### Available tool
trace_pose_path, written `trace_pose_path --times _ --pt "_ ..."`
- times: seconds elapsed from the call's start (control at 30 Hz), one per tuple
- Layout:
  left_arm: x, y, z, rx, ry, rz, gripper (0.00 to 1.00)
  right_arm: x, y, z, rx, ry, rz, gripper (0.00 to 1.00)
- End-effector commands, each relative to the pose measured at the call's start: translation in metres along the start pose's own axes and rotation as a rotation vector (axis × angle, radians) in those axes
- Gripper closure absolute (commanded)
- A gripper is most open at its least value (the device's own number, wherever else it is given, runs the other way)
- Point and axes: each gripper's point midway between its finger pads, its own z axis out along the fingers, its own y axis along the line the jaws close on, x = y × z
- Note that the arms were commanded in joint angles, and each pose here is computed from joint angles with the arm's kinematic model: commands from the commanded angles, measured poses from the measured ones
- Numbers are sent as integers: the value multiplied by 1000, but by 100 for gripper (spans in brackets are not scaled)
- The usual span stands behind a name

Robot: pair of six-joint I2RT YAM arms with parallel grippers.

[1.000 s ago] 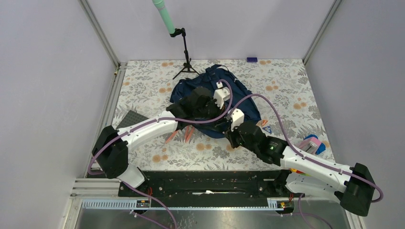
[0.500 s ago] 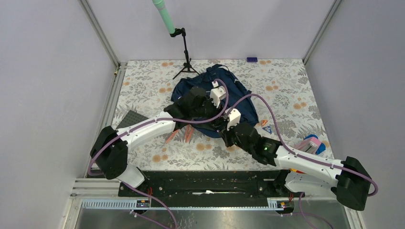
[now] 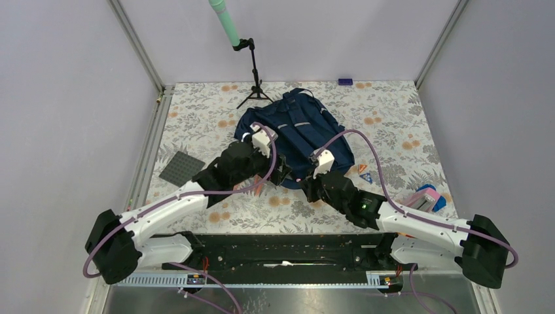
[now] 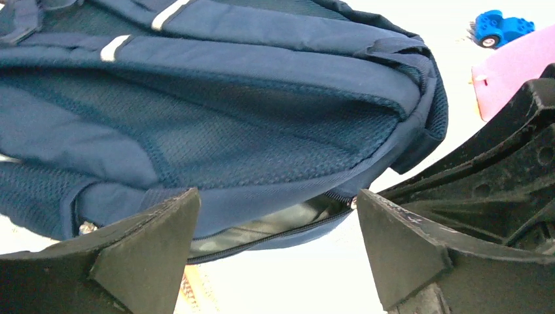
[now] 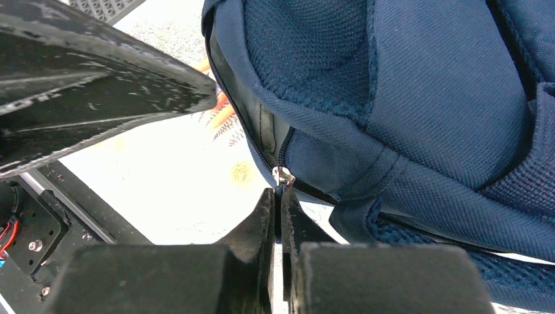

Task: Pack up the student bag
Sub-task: Zip the student bag at the center of the board.

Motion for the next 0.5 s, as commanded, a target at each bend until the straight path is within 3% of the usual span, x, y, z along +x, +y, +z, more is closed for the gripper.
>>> trace_pose_path --times 0.0,0.17,0.47 --pt "-9 24 -10 -114 -93 -51 5 -28 22 4 -65 -94 80 100" --pt "-14 31 -9 -81 -111 12 3 -20 23 6 -73 -72 109 100" --pt "-7 0 19 171 -83 181 1 -20 16 1 -37 -67 107 100"
